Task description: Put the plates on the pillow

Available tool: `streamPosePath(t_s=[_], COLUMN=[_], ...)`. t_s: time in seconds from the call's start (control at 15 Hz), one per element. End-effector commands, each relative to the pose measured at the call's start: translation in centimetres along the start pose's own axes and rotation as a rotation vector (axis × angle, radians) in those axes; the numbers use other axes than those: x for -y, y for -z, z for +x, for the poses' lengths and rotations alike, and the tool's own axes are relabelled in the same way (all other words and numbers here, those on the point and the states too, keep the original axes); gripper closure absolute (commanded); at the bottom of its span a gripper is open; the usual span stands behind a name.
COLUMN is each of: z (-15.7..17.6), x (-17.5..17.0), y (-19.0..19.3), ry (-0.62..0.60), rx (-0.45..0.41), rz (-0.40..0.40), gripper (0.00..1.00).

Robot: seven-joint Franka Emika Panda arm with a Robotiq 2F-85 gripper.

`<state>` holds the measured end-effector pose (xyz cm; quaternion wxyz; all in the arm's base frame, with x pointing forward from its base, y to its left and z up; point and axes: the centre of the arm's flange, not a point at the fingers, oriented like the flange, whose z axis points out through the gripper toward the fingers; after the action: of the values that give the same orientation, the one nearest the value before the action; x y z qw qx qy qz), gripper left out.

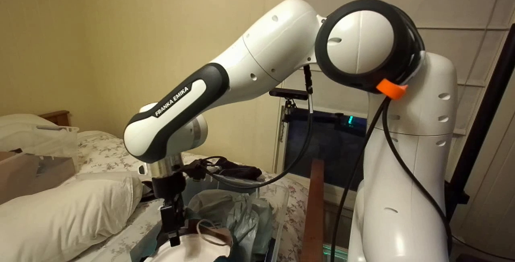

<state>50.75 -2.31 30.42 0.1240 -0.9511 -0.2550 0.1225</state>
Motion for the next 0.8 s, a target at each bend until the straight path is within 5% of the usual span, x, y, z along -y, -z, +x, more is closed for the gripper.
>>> streamPosePath(t_s=[0.0,0.47,0.73], z=[-0.3,0.7,0.9], x=[-1.7,-2.6,-2.2], y=[-1.8,-4.6,-5.2], ry=[-0.026,-0.016,0.000], rx=[-0.013,-0.012,0.005], rz=[-0.019,-0.035,-0.013], gripper=[0.00,0.01,0.33])
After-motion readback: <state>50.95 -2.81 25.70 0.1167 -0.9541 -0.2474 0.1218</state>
